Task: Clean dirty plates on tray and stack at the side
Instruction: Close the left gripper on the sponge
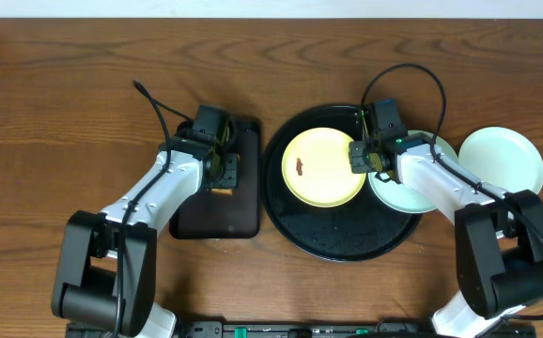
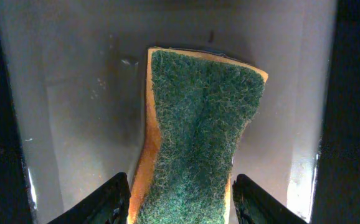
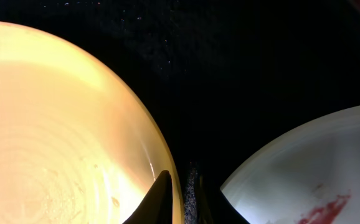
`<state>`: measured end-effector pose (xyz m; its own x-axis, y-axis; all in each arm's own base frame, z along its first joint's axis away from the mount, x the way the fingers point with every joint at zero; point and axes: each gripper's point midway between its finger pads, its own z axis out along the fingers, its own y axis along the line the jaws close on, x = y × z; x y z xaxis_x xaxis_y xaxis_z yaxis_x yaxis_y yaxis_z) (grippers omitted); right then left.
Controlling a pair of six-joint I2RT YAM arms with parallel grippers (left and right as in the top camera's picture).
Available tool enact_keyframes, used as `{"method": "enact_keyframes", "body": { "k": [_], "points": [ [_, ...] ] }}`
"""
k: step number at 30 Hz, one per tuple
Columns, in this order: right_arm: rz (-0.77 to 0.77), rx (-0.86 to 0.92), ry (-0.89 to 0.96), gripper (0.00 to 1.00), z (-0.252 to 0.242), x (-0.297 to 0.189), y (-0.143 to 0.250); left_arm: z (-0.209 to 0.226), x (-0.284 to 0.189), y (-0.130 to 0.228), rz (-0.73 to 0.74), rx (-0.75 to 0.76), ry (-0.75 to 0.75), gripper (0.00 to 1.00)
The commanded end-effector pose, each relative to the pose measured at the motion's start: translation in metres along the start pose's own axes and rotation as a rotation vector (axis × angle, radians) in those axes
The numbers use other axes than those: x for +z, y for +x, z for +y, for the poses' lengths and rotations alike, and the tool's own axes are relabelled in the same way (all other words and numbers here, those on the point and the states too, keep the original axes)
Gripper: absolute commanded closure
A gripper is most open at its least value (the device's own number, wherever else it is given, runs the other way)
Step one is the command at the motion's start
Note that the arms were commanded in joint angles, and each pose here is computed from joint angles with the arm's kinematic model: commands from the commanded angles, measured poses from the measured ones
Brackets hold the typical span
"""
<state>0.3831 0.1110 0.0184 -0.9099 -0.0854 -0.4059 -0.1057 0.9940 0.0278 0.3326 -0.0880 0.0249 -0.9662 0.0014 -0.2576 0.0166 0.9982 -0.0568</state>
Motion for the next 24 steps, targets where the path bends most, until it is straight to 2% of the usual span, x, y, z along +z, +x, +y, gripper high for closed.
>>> {"method": "enact_keyframes", "body": {
  "k": [1,11,13,16,24],
  "points": [
    [0.016,-0.013,-0.015,0.87,0.0062,0.0041,0.0057,0.0013,-0.0088,-0.0110,-0.036,-0.015,-0.005,0.45],
    [0.030,-0.013,-0.015,0.85,0.0060,0.0041,0.0091,0.0012,-0.0088,-0.0109,-0.036,-0.015,-0.005,0.45],
    [0.033,-0.013,-0.015,0.88,0.0059,0.0040,0.0097,0.0012,-0.0088,-0.0109,-0.036,-0.015,-0.005,0.45],
    [0.033,-0.013,-0.015,0.99,0.0059,0.0040,0.0097,0.0017,-0.0087,-0.0092,-0.029,-0.015,-0.006,0.45],
    [0.025,-0.013,-0.016,0.99,0.0062,0.0041,0.0077,0.0028,-0.0086,-0.0048,-0.011,-0.014,-0.011,0.44]
  ]
}}
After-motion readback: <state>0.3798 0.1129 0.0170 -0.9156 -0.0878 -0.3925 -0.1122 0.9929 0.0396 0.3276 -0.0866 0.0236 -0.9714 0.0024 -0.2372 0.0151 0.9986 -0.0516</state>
